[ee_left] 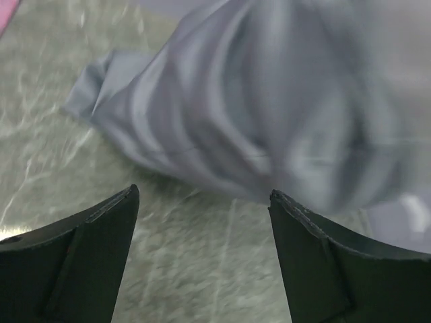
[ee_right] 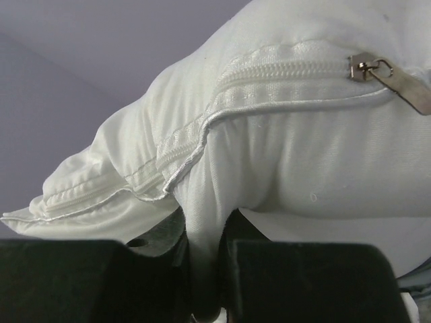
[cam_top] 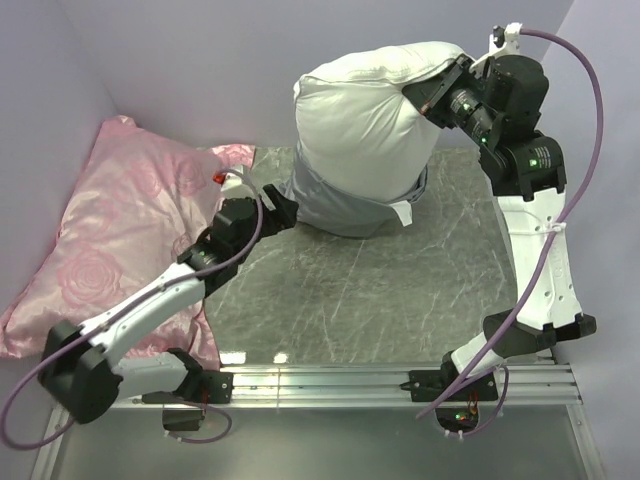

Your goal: Remove the pillowcase from the pillow

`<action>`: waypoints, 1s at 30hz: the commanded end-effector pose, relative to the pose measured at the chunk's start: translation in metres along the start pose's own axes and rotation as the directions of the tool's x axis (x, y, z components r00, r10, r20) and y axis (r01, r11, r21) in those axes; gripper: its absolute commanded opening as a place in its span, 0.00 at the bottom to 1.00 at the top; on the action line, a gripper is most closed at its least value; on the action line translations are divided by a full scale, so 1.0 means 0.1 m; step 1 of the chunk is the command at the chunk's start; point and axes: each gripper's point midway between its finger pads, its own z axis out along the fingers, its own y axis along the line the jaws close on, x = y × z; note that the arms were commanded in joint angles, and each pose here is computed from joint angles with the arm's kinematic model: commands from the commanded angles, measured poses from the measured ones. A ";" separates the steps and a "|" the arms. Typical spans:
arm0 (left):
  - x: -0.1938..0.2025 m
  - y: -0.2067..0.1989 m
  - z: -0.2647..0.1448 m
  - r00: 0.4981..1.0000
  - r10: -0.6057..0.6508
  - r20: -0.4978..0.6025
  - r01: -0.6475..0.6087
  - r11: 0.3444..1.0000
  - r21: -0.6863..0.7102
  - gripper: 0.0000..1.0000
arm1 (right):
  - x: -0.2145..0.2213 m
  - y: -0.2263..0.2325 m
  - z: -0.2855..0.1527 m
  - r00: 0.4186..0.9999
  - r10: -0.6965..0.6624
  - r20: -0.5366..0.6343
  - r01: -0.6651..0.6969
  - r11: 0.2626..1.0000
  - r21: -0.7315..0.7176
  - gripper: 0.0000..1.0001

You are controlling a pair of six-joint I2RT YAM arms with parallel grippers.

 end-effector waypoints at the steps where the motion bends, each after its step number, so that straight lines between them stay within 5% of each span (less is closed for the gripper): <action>1: -0.07 -0.10 0.20 0.994 -0.108 -0.029 0.111 0.983 0.144 0.83 | -0.70 0.63 -0.56 0.976 0.037 0.215 0.013 0.974 -0.226 0.00; 8: -0.14 -0.14 0.27 0.981 -0.196 -0.003 0.184 0.917 0.354 0.83 | -0.74 0.60 -0.63 0.976 0.041 0.213 0.009 0.974 -0.227 0.00; 21: 0.06 -0.29 0.62 0.938 -0.321 -0.130 0.342 0.805 0.484 0.71 | -0.79 0.62 -0.67 0.976 0.060 0.210 -0.005 0.967 -0.255 0.00; 24: 0.08 -0.32 0.68 0.926 -0.347 -0.151 0.373 0.771 0.516 0.56 | -0.79 0.61 -0.66 0.977 0.065 0.205 -0.010 0.967 -0.256 0.00; 28: 0.10 -0.32 0.83 0.915 -0.362 -0.179 0.401 0.759 0.513 0.01 | -0.87 0.65 -0.73 0.972 0.071 0.224 -0.008 0.963 -0.271 0.00; 30: 0.19 -0.18 1.00 0.910 -0.368 -0.191 0.414 0.811 0.414 0.00 | -0.94 0.64 -0.74 0.969 0.076 0.235 -0.009 0.962 -0.272 0.00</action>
